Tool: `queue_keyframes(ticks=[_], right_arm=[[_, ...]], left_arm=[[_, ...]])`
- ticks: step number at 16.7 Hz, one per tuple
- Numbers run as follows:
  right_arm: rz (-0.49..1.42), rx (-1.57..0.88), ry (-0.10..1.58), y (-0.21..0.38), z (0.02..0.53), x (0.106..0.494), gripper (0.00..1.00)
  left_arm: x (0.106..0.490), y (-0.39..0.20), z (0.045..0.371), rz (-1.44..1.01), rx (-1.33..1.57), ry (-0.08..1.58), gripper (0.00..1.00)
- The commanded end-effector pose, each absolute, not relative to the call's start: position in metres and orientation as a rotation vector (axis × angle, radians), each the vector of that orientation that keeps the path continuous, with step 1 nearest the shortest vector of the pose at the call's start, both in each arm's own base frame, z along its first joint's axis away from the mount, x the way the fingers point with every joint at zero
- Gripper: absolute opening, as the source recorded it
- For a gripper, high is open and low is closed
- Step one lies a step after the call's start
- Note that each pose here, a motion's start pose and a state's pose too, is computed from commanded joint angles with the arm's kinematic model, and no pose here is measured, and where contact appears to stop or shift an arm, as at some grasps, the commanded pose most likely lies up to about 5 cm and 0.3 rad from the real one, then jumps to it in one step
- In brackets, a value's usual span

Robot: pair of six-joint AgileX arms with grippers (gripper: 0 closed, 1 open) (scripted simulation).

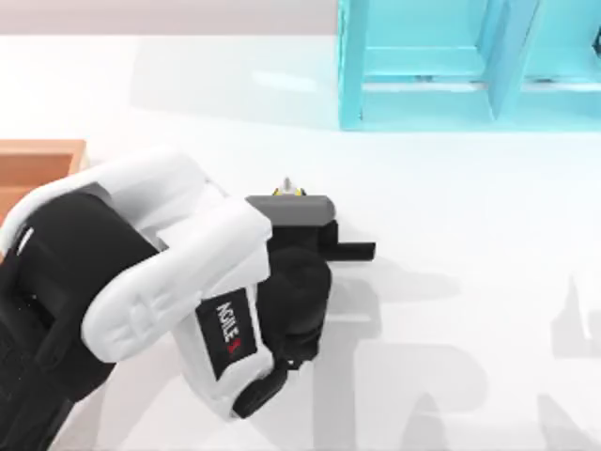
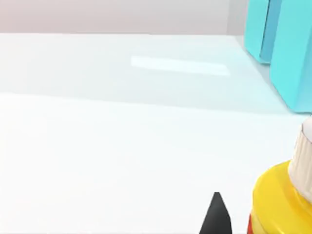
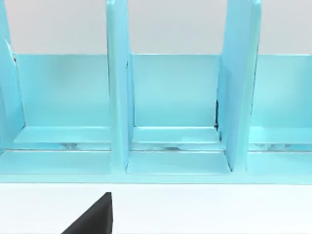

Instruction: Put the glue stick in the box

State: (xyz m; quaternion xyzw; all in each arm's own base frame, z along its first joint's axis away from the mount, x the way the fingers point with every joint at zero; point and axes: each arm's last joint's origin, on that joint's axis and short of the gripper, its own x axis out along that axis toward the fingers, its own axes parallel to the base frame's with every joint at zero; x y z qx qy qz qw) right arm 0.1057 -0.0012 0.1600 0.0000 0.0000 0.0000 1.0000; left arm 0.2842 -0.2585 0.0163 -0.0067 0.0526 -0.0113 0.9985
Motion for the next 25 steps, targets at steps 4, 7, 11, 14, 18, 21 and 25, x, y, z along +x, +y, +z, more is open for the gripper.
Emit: queue_keyframes(ticks=[4, 7, 11, 14, 18, 21, 25], right_arm=[[0.000, 0.000, 0.000, -0.001, 0.160, 0.106, 1.00], [0.000, 0.000, 0.000, -0.001, 0.160, 0.106, 1.00], [0.000, 0.000, 0.000, -0.001, 0.160, 0.106, 1.00], [0.000, 0.000, 0.000, -0.001, 0.160, 0.106, 1.00], [0.000, 0.000, 0.000, -0.001, 0.160, 0.106, 1.00], [0.000, 0.000, 0.000, -0.001, 0.160, 0.106, 1.00], [0.000, 0.000, 0.000, -0.001, 0.160, 0.106, 1.00]], left_arm=[[0.287, -0.258, 0.061, -0.017, -0.014, 0.109, 0.00], [0.284, -0.258, 0.096, -0.022, -0.018, 0.101, 0.00], [0.283, -0.258, 0.107, -0.024, -0.016, 0.100, 0.00], [0.284, -0.259, 0.107, -0.023, -0.017, 0.097, 0.00], [0.307, -0.252, 0.116, -0.064, 0.086, 0.121, 0.00], [0.345, -0.232, 0.132, -0.155, 0.278, 0.166, 0.00], [0.401, -0.175, 0.157, -0.388, 0.632, 0.246, 0.00]])
